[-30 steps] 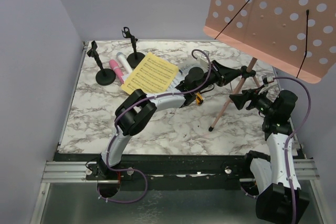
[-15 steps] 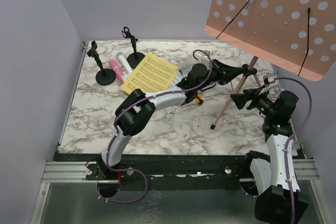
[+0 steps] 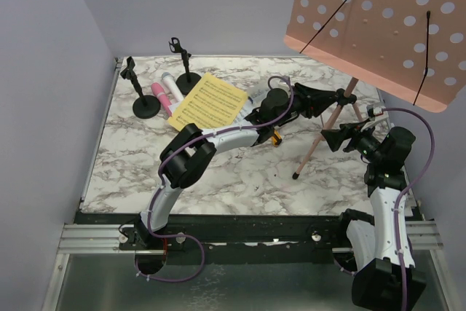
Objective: Pack up the instrument practice props
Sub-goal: Unscrew the knob on the music stand.
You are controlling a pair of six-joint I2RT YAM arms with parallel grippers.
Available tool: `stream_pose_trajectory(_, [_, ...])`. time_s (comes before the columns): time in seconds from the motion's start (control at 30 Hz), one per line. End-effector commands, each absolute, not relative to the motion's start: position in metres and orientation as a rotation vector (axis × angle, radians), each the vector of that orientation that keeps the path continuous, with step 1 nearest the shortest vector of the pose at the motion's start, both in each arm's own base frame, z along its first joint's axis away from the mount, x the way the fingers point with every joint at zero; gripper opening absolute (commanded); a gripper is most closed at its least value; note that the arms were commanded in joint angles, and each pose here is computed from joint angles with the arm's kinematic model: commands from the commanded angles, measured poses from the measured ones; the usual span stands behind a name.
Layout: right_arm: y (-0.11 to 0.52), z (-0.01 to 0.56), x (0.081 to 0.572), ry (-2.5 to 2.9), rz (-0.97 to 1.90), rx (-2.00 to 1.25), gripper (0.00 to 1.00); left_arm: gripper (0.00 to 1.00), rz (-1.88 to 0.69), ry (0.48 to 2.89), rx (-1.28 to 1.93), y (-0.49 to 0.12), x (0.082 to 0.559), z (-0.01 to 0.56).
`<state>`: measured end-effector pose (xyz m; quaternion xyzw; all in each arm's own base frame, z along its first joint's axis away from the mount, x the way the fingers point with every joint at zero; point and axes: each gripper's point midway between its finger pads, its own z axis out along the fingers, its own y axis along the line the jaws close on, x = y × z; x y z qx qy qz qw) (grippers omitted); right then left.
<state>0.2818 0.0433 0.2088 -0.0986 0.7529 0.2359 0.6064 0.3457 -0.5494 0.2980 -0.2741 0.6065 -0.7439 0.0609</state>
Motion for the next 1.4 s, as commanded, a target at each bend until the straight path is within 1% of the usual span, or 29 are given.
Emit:
stream_pose_trajectory(0.0, [0.037, 0.213, 0.283, 1.729, 0.505, -0.223, 0.81, 0.42, -2.34, 1.758, -0.835, -0.55, 0.344, 0.319])
stream_pose_trajectory(0.07, [0.037, 0.213, 0.283, 1.728, 0.504, -0.221, 0.81, 0.54, -2.33, 1.765, -0.816, -0.548, 0.341, 0.315])
stream_pose_trajectory(0.13, [0.036, 0.213, 0.283, 1.728, 0.502, -0.221, 0.81, 0.63, -2.309, 1.762, -0.763, -0.543, 0.338, 0.313])
stream_pose_trajectory(0.23, [0.036, 0.214, 0.283, 1.728, 0.499, -0.221, 0.81, 0.7, -2.261, 1.767, -0.654, -0.533, 0.329, 0.312])
stream_pose_trajectory(0.27, [0.036, 0.214, 0.283, 1.727, 0.499, -0.221, 0.81, 0.74, -2.237, 1.778, -0.623, -0.528, 0.325, 0.309])
stream_pose_trajectory(0.3, [0.036, 0.214, 0.283, 1.728, 0.499, -0.22, 0.81, 0.74, -2.207, 1.78, -0.573, -0.524, 0.322, 0.306])
stream_pose_trajectory(0.37, [0.035, 0.214, 0.283, 1.727, 0.496, -0.222, 0.81, 0.81, -2.132, 1.799, -0.484, -0.513, 0.315, 0.295])
stream_pose_trajectory(0.4, [0.036, 0.213, 0.283, 1.729, 0.498, -0.221, 0.81, 0.82, -2.094, 1.796, -0.426, -0.508, 0.312, 0.294])
stream_pose_trajectory(0.47, [0.035, 0.213, 0.283, 1.728, 0.497, -0.22, 0.81, 0.87, -2.016, 1.788, -0.265, -0.498, 0.306, 0.291])
stream_pose_trajectory(0.53, [0.035, 0.213, 0.283, 1.728, 0.496, -0.221, 0.81, 0.88, -1.932, 1.751, -0.057, -0.49, 0.298, 0.29])
stream_pose_trajectory(0.6, [0.034, 0.213, 0.283, 1.729, 0.495, -0.222, 0.81, 0.92, -1.795, 1.664, 0.205, -0.483, 0.288, 0.29])
stream_pose_trajectory(0.63, [0.034, 0.213, 0.283, 1.728, 0.493, -0.224, 0.81, 0.96, -1.702, 1.597, 0.363, -0.48, 0.282, 0.29])
stream_pose_trajectory(0.67, [0.033, 0.213, 0.284, 1.727, 0.488, -0.226, 0.81, 0.99, -1.62, 1.539, 0.474, -0.477, 0.279, 0.288])
stream_pose_trajectory(0.77, [0.033, 0.214, 0.284, 1.722, 0.475, -0.241, 0.81, 0.99, -1.255, 1.328, 0.782, -0.468, 0.276, 0.271])
stream_pose_trajectory(0.93, [0.034, 0.213, 0.283, 1.721, 0.484, -0.254, 0.82, 0.99, -0.649, 0.995, 1.148, -0.462, 0.293, 0.239])
stream_pose_trajectory(1.0, [0.034, 0.213, 0.283, 1.72, 0.483, -0.255, 0.82, 0.99, -0.47, 0.838, 1.274, -0.466, 0.296, 0.229])
stream_pose_trajectory(1.1, [0.034, 0.214, 0.283, 1.717, 0.482, -0.258, 0.82, 0.99, -0.264, 0.66, 1.372, -0.478, 0.305, 0.225])
stream_pose_trajectory(1.17, [0.034, 0.215, 0.282, 1.714, 0.482, -0.261, 0.82, 0.99, -0.124, 0.587, 1.375, -0.486, 0.319, 0.235])
stream_pose_trajectory(1.37, [0.033, 0.217, 0.281, 1.707, 0.475, -0.261, 0.83, 0.96, -0.025, 0.528, 1.288, -0.496, 0.345, 0.278])
